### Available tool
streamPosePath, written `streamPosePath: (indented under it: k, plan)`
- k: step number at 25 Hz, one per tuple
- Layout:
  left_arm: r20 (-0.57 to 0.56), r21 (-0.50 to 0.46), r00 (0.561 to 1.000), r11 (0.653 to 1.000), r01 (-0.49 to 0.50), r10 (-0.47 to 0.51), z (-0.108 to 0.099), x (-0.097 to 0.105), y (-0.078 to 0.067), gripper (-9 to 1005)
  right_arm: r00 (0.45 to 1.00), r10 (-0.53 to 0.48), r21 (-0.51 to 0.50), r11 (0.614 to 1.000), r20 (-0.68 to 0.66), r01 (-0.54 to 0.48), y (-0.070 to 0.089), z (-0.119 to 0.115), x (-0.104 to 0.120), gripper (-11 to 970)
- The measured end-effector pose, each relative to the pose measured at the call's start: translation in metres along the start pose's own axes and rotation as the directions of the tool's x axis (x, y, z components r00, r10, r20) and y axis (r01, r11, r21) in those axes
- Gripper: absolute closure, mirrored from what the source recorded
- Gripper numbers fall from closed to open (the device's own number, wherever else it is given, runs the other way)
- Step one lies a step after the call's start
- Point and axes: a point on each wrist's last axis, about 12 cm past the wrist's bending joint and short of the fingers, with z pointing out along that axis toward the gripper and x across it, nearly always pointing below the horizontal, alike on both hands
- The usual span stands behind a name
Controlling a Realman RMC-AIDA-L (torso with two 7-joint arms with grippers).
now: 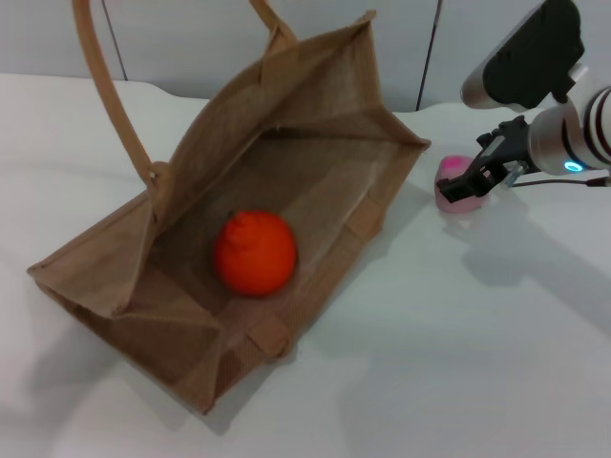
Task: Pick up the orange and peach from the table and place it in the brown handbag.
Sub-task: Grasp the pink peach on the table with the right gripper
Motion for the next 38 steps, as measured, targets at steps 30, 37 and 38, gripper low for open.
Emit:
streamPosePath:
  k: [30, 37, 38]
  plan:
    - [0.006, 0.01, 1.0, 1.0, -0.005, 0.005, 0.002, -0.003, -0.002, 871, 0.999, 0.015, -0.006, 1.0, -0.043, -0.015, 0.002, 0.015, 0.005, 226]
    - [0.001, 0.018, 1.0, 1.0, 0.004, -0.004, 0.004, -0.001, -0.001, 871, 0.999, 0.034, -0.005, 0.999, -0.038, -0.034, 0.001, 0.015, 0.006, 379]
    - [0.0, 0.018, 1.0, 1.0, 0.004, -0.004, 0.004, -0.001, -0.001, 871, 0.999, 0.038, -0.005, 0.999, -0.038, -0.038, 0.001, 0.015, 0.006, 385]
